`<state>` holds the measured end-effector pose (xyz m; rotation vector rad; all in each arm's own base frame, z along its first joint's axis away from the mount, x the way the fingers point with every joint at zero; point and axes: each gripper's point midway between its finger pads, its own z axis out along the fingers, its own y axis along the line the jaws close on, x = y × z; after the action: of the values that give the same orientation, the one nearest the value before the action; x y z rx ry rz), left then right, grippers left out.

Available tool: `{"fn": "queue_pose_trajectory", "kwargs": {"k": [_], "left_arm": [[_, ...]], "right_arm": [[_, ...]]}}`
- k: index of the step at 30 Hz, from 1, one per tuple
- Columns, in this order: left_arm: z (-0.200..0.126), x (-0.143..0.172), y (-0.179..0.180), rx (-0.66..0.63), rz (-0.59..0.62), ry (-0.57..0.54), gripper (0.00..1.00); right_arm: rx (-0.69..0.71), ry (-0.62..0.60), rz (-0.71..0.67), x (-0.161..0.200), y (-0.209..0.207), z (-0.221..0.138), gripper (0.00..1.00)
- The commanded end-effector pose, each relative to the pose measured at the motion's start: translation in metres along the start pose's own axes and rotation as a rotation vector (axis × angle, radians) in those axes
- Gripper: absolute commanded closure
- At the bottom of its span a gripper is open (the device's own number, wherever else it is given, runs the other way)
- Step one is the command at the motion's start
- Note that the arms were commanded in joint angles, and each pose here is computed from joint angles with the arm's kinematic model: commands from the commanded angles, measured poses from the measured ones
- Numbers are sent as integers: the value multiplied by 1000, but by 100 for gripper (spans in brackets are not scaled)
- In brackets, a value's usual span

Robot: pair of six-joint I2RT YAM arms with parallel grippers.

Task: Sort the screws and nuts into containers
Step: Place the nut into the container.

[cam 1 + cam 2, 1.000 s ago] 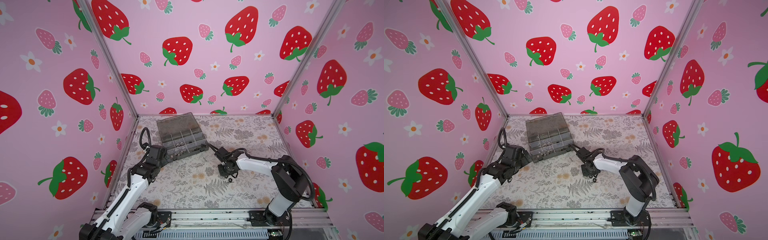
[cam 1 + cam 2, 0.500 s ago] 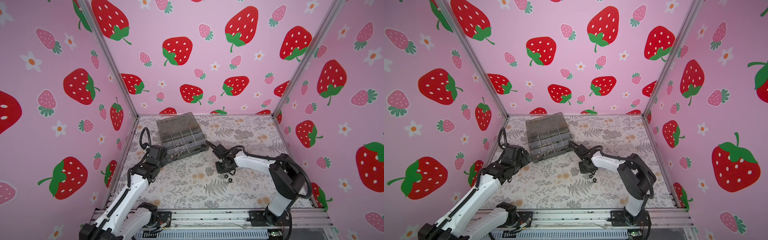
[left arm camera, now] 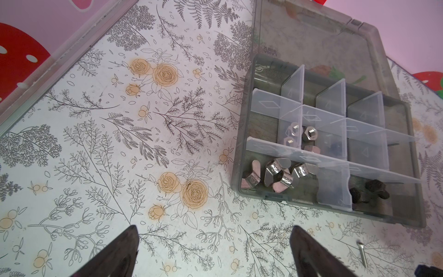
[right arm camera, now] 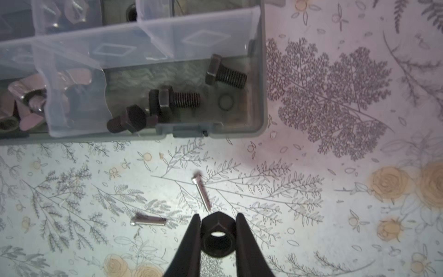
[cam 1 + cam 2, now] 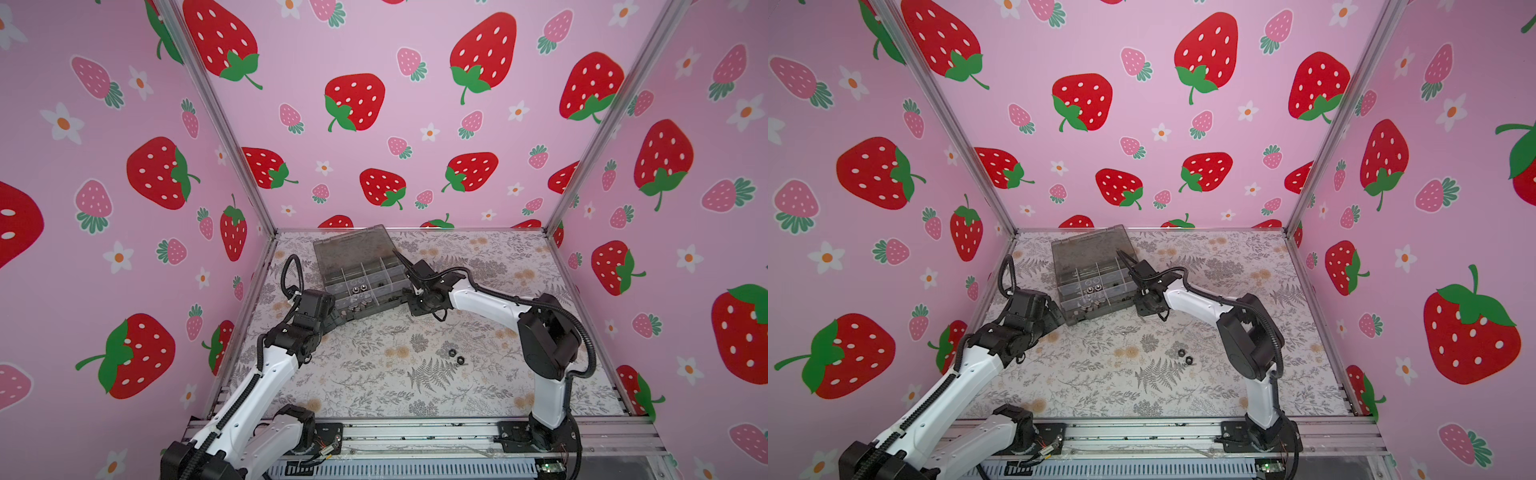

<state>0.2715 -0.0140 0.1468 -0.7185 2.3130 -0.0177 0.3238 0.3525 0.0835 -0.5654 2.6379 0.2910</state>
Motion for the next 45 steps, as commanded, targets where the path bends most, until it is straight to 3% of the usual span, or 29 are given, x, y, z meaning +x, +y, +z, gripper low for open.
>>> {"fn": "queue_pose_trajectory", "kwargs": {"k": [1, 14, 33, 40, 45], "left_arm": [[-3, -7, -1, 0, -17, -18, 1], [-3, -6, -3, 10, -18, -10, 1], [-3, -5, -3, 17, -26, -16, 1], [-2, -5, -3, 21, -31, -14, 1], [-3, -7, -4, 18, -29, -18, 1]], "right_arm": [[-5, -49, -25, -26, 7, -2, 88], [-71, -214, -117, -117, 50, 12, 88], [-80, -241, -179, -128, 62, 57, 85], [-74, -248, -184, -132, 62, 57, 66], [-77, -262, -184, -139, 64, 44, 60]]}}
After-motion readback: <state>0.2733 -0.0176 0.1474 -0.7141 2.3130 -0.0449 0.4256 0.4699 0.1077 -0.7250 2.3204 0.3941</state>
